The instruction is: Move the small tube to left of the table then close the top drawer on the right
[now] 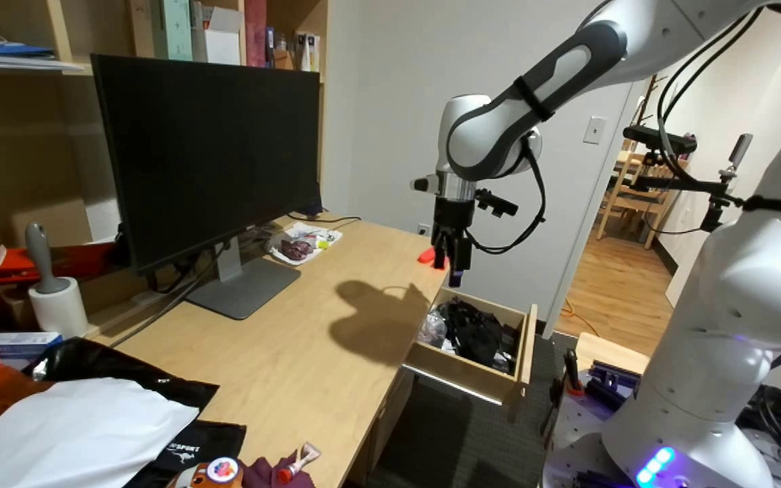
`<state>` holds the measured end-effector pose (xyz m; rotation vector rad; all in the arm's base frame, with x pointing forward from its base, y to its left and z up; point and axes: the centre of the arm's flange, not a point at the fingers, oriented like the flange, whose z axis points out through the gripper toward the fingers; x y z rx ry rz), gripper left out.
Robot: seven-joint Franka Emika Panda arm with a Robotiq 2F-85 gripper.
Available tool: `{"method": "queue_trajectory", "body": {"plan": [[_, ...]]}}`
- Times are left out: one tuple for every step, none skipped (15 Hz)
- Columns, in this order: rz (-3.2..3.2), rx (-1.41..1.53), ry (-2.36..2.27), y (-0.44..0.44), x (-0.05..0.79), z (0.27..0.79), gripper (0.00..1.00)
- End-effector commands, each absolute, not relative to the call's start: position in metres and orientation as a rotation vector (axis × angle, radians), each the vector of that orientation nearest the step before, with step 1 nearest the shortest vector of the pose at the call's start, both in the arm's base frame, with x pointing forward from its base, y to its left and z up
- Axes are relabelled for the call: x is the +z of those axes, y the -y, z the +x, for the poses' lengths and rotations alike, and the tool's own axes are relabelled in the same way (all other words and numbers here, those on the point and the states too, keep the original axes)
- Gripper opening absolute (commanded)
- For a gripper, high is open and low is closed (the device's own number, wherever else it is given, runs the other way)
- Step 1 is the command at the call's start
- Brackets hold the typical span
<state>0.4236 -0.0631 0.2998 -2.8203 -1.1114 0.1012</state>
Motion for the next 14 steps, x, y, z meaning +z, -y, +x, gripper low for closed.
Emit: {"method": "queue_trajectory", "body": {"plan": [[-2.818,0.103,1.115,0.062,0.299,0.423,1.0],[-2.817,0.105,1.117,0.061,0.299,0.423,1.0],[-2.897,0.078,1.035,0.065,0.297,0.434,1.0],[-2.962,0.019,0.933,0.074,0.297,0.446,1.0],[-2.995,-0.004,0.857,0.087,0.299,0.46,1.0],[-3.031,-0.042,0.782,0.101,0.302,0.471,1.0],[-3.068,-0.051,0.706,0.114,0.304,0.478,1.0],[-3.107,-0.084,0.633,0.128,0.306,0.482,1.0],[-3.148,-0.11,0.566,0.146,0.307,0.484,1.0],[-3.187,-0.142,0.498,0.164,0.307,0.482,1.0],[-3.223,-0.157,0.423,0.182,0.306,0.479,1.0],[-3.254,-0.17,0.341,0.202,0.305,0.473,1.0],[-3.274,-0.165,0.251,0.223,0.303,0.464,1.0],[-3.291,-0.158,0.16,0.24,0.302,0.451,1.0]]}}
